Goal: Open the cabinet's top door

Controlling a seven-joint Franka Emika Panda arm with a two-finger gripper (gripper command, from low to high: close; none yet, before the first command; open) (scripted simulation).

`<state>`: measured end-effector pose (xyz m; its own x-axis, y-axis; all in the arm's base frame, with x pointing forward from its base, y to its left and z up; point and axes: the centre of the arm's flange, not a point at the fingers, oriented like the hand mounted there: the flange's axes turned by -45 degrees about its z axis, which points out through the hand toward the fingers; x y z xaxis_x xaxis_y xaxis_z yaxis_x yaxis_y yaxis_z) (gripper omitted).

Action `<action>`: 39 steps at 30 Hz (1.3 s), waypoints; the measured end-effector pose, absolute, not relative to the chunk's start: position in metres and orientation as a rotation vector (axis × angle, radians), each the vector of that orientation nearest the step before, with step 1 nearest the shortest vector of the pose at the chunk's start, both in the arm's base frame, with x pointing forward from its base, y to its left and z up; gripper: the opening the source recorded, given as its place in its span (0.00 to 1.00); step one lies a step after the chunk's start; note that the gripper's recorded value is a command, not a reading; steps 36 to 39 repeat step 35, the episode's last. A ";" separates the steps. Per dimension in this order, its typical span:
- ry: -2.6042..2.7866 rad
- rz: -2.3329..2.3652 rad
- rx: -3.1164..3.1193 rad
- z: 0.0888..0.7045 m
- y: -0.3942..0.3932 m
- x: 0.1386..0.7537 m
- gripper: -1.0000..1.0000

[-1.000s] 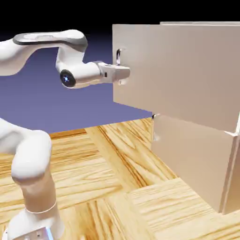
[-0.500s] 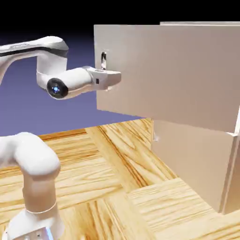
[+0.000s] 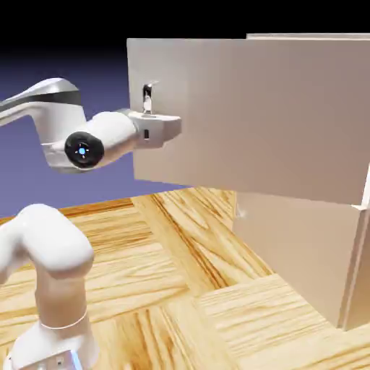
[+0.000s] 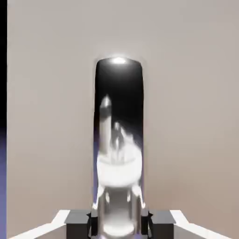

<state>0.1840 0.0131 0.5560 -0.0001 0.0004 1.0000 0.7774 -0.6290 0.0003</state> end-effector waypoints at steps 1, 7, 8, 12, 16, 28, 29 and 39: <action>-0.817 -1.681 -1.680 0.556 0.007 0.181 0.00; -0.871 -1.627 -1.626 0.556 -0.033 0.167 0.00; -0.881 -1.618 -1.617 0.556 -0.040 0.165 0.00; -0.920 -1.577 -1.576 0.556 -0.070 0.157 0.00; -0.967 -1.527 -1.526 0.556 -0.108 0.149 0.00; -1.119 -1.340 -1.340 0.556 -0.246 0.145 0.00; -1.129 -1.326 -1.326 0.556 -0.256 0.146 0.00; -1.185 -1.246 -1.246 0.556 -0.313 0.156 0.00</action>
